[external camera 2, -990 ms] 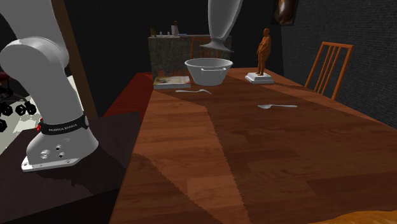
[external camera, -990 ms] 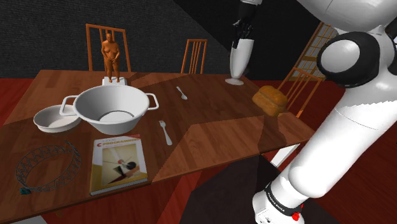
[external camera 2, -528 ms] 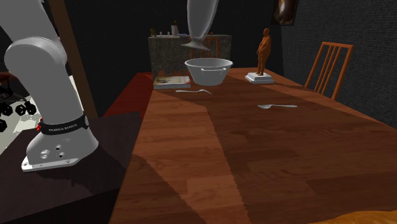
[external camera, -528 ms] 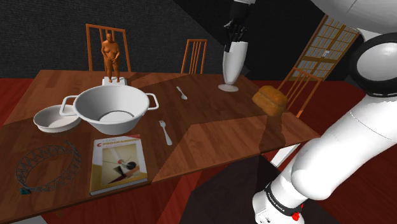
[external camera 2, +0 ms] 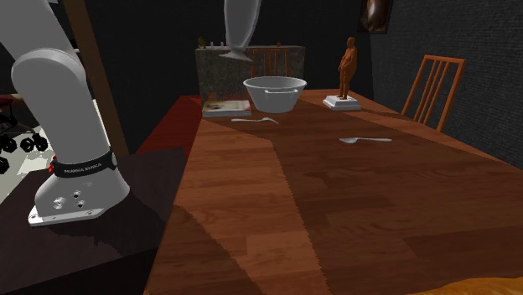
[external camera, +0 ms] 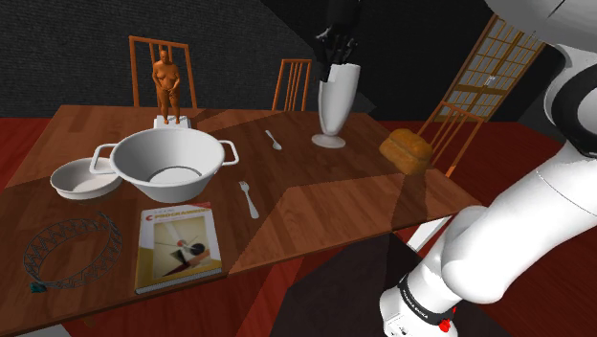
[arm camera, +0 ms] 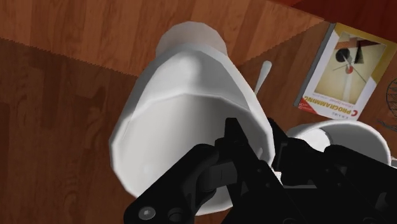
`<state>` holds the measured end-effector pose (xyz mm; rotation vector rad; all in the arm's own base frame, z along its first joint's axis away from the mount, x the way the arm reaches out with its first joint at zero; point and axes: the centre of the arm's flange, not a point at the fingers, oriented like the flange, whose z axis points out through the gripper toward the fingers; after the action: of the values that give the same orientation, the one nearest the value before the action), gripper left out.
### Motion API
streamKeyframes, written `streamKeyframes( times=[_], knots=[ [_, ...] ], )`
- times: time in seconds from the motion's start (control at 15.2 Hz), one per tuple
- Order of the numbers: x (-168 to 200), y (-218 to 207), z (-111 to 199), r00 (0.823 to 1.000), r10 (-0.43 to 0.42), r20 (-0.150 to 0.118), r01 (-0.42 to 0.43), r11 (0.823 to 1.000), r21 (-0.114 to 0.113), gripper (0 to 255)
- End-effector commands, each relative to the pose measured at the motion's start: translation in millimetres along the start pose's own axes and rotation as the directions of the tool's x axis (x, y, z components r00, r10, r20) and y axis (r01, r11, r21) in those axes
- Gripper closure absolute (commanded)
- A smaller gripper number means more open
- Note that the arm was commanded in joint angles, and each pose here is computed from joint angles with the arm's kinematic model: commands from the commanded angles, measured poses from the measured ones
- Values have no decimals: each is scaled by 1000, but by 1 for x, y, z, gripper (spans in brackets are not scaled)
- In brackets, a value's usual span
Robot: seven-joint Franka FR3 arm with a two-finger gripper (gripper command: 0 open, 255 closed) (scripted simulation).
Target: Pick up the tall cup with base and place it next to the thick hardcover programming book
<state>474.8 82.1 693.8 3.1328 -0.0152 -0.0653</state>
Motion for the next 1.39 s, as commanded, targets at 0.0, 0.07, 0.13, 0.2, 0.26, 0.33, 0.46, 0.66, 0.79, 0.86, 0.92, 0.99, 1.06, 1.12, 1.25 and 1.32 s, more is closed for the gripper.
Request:
streamKeyframes(
  times=[0.0,0.07,0.13,0.2,0.26,0.33,0.46,0.66,0.79,0.86,0.92,0.99,1.06,1.12,1.25,1.32],
  knots=[
    [-9,-25,2,1000,2,-1,-2,1000,0,255],
    [-13,-38,2,1000,2,-1,-2,1000,0,255],
    [-17,-50,2,1000,2,-1,-2,1000,0,255],
    [-22,-63,2,1000,2,-1,-2,1000,0,255],
    [-26,-75,2,1000,2,-1,-2,1000,0,255],
    [-30,-88,2,1000,2,-1,-2,1000,0,255],
    [-38,-113,2,1000,2,-1,-2,1000,0,255],
    [-51,-150,2,1000,2,-1,-2,1000,0,255],
    [-59,-175,2,1000,2,-1,-2,1000,0,255],
    [-63,-188,2,1000,2,-1,-2,1000,0,255],
    [-68,-200,2,1000,2,-1,-2,1000,0,255],
    [-73,-216,2,1000,2,-1,-2,1000,0,255],
    [-73,-216,7,1000,2,-1,-2,1000,0,255],
    [-72,-216,12,1000,2,-1,-2,1000,0,255],
    [-72,-216,23,1000,2,-1,-2,1000,0,255],
    [-72,-216,28,1000,2,-1,-2,1000,0,255]
  ],
)
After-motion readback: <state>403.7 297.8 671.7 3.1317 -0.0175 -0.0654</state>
